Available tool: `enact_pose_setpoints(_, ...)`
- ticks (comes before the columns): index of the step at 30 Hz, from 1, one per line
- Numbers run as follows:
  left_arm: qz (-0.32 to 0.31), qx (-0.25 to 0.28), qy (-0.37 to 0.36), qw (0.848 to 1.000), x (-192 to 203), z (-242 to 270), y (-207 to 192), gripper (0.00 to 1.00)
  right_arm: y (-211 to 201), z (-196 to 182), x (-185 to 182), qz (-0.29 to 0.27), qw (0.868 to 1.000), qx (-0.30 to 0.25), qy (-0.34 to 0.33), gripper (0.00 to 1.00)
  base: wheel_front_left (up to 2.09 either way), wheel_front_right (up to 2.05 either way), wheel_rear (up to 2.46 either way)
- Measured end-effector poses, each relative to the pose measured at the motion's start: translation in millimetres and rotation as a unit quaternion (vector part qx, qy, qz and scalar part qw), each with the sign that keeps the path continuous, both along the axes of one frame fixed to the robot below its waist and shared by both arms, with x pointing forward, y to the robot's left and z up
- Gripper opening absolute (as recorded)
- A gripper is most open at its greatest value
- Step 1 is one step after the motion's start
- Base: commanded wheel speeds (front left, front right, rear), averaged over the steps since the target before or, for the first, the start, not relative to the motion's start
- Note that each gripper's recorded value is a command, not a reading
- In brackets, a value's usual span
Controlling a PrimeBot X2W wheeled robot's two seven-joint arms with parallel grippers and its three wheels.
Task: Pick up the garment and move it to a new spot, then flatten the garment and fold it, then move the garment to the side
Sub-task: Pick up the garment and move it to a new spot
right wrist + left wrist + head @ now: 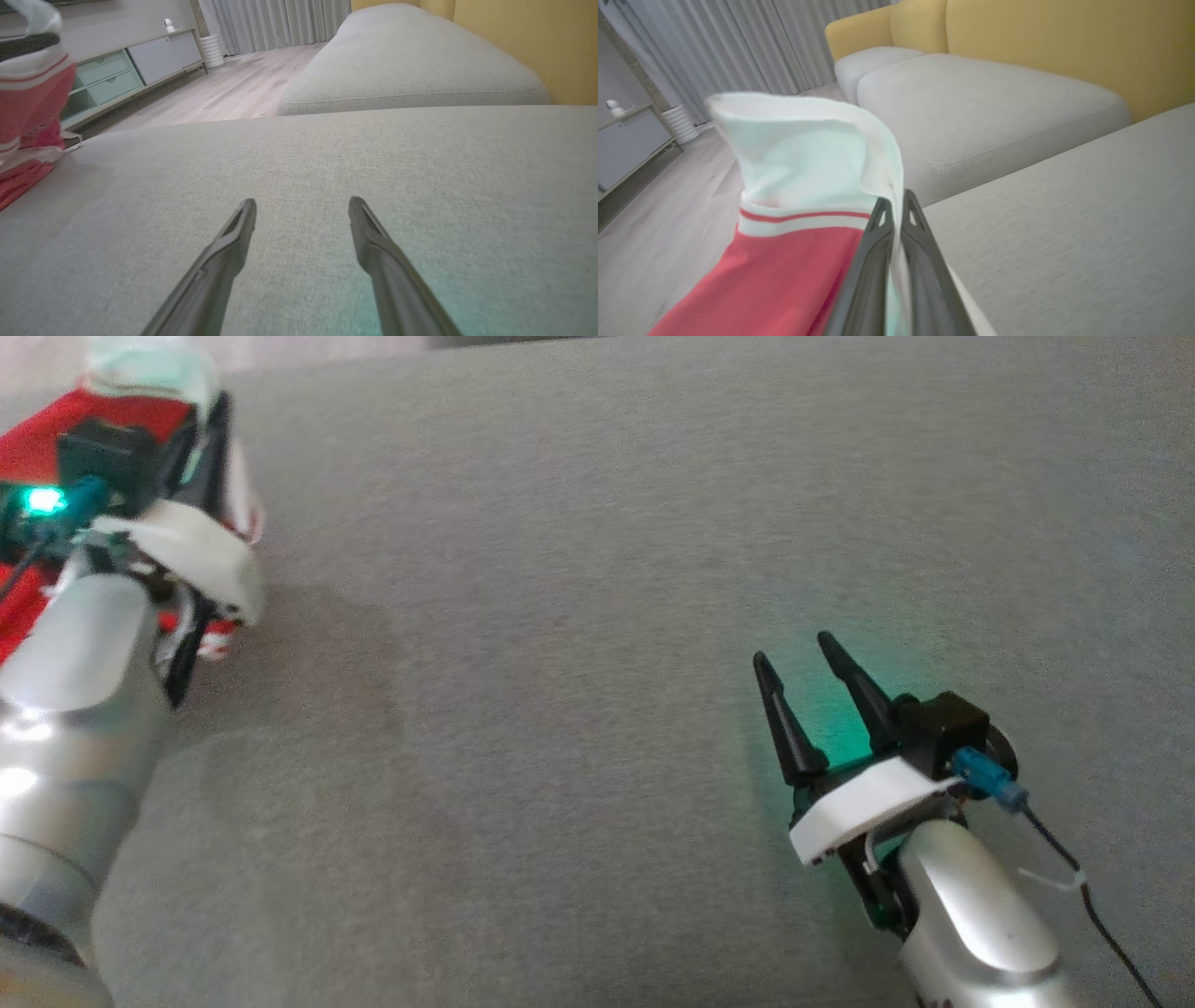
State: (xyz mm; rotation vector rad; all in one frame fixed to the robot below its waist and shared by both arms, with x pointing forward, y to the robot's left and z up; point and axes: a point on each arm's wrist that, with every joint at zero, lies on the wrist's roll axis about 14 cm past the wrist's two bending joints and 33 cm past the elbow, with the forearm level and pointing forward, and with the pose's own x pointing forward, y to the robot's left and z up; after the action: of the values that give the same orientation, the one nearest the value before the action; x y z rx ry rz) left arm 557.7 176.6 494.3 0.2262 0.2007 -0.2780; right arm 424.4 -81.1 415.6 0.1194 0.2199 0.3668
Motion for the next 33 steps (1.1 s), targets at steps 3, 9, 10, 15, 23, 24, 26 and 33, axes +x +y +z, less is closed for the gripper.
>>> enact_pose_setpoints(3, -0.063, -0.013, -0.022, 0.998, 4.6, 14.3, -50.2, 0.00, -16.4, 2.7, -11.3, -0.024, 1.000, 0.000, 0.001, 1.00, 0.00, 0.00, 0.00)
enact_pose_setpoints(9, -0.232, -0.081, -0.059, 0.967, -15.1, 47.2, -202.0, 0.00, -48.5, 14.6, -34.1, -0.073, 0.997, 0.007, -0.005, 1.00, 0.00, 0.00, 0.00)
enact_pose_setpoints(10, -0.255, -0.095, -0.062, 0.960, -22.1, 52.8, -224.7, 0.00, -54.1, 15.1, -38.2, -0.083, 0.997, 0.008, -0.004, 1.00, 0.00, 0.00, 0.00)
enact_pose_setpoints(15, -0.363, -0.149, -0.067, 0.917, -69.3, 74.4, -320.5, 0.00, -79.4, 18.7, -53.7, -0.122, 0.993, 0.005, -0.005, 1.00, 0.00, 0.00, 0.00)
enact_pose_setpoints(23, -0.444, -0.197, -0.059, 0.872, -125.4, 96.0, -384.9, 0.23, -95.4, 21.4, -65.0, -0.149, 0.989, 0.006, -0.007, 1.00, 0.00, 0.00, 0.00)
enact_pose_setpoints(24, -0.440, -0.193, -0.055, 0.875, -123.9, 92.0, -382.7, 0.98, -94.3, 20.5, -65.1, -0.148, 0.989, 0.007, -0.005, 1.00, 0.00, 0.00, 0.00)
enact_pose_setpoints(26, -0.424, -0.184, -0.046, 0.886, -116.2, 80.7, -372.9, 1.00, -91.6, 18.1, -64.8, -0.145, 0.989, 0.009, -0.002, 1.00, 0.00, 0.00, 0.00)
enact_pose_setpoints(33, -0.305, -0.157, -0.023, 0.939, -80.3, 35.1, -295.3, 1.00, -77.8, 18.2, -49.0, -0.123, 0.992, 0.011, -0.006, 1.00, 0.00, 0.00, 0.00)
